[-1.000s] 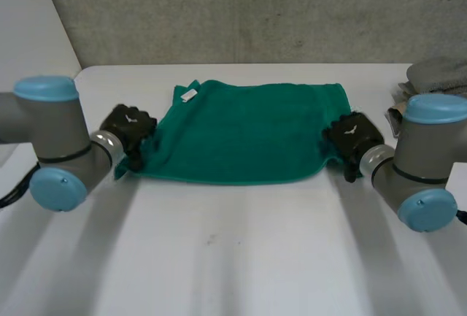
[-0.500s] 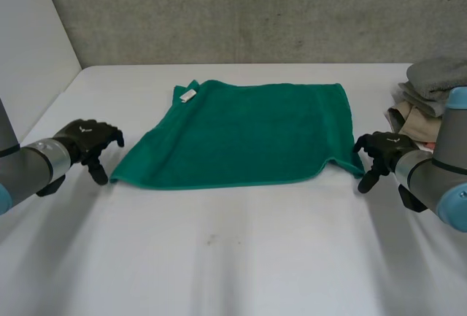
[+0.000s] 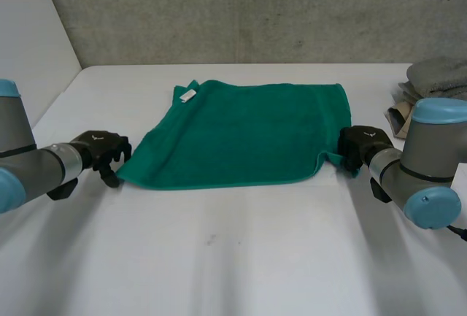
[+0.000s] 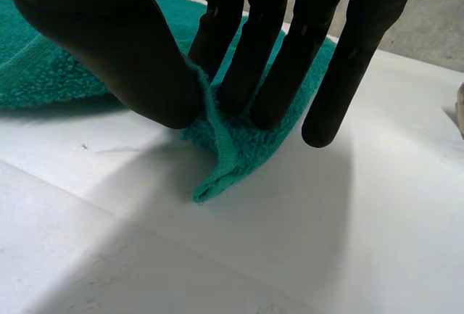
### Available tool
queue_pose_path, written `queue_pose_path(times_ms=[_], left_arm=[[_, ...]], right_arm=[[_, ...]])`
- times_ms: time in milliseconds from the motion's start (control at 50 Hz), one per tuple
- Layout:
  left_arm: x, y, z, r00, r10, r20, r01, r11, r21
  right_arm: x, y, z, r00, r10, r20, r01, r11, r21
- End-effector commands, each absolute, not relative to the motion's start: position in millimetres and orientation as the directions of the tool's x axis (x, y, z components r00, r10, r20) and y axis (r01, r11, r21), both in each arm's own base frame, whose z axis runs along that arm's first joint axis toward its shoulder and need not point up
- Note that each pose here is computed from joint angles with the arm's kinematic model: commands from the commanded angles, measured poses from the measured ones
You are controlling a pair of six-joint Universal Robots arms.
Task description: Fold the laundry.
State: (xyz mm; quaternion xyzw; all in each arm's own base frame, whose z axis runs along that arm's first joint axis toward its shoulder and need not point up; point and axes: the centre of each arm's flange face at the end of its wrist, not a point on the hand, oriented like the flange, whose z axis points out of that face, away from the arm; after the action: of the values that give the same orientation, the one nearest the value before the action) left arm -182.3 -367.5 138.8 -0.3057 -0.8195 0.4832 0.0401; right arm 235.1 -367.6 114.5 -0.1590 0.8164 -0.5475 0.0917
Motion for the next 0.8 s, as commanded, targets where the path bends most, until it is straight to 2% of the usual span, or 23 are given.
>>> queue_pose_path(times_ms=[20, 100, 160, 260, 320, 340, 420, 480, 520, 600, 700, 800], left_arm=[[-190, -371, 137, -0.8, 0.556, -0.223, 0.457, 0.326, -0.828], [-192, -372, 145, -0.799, 0.554, -0.233, 0.457, 0.308, -0.834], [-188, -371, 167, -0.806, 0.529, -0.265, 0.458, 0.276, -0.845], [-171, -356, 257, -0.84, 0.411, -0.354, 0.432, 0.111, -0.895], [-170, -342, 293, -0.846, 0.374, -0.38, 0.421, 0.031, -0.906], [-168, -331, 317, -0.85, 0.349, -0.395, 0.413, -0.025, -0.911], [-167, -304, 364, -0.856, 0.299, -0.421, 0.394, -0.149, -0.907], [-166, -292, 381, -0.852, 0.288, -0.437, 0.392, -0.2, -0.898], [-167, -292, 382, -0.848, 0.292, -0.442, 0.397, -0.203, -0.895], [-171, -298, 366, -0.823, 0.327, -0.465, 0.439, -0.155, -0.885], [-186, -316, 332, -0.764, 0.407, -0.501, 0.512, -0.091, -0.854], [-199, -354, 296, -0.739, 0.424, -0.524, 0.56, -0.045, -0.827]], right_arm=[[230, -367, 125, -0.936, -0.351, 0.033, -0.16, 0.339, -0.927], [228, -363, 139, -0.931, -0.359, 0.062, -0.183, 0.315, -0.931], [225, -359, 159, -0.92, -0.377, 0.108, -0.224, 0.278, -0.934], [213, -351, 217, -0.874, -0.408, 0.265, -0.349, 0.145, -0.926], [204, -344, 263, -0.855, -0.376, 0.356, -0.398, 0.037, -0.917], [200, -338, 290, -0.852, -0.344, 0.395, -0.414, -0.021, -0.91], [192, -324, 336, -0.841, -0.294, 0.454, -0.45, -0.086, -0.889], [189, -318, 349, -0.829, -0.301, 0.472, -0.473, -0.073, -0.878], [187, -313, 356, -0.811, -0.324, 0.487, -0.5, -0.048, -0.865], [192, -313, 348, -0.758, -0.397, 0.518, -0.561, -0.01, -0.828], [204, -326, 323, -0.699, -0.462, 0.546, -0.619, 0.008, -0.785], [220, -347, 294, -0.657, -0.475, 0.585, -0.661, -0.009, -0.75]])
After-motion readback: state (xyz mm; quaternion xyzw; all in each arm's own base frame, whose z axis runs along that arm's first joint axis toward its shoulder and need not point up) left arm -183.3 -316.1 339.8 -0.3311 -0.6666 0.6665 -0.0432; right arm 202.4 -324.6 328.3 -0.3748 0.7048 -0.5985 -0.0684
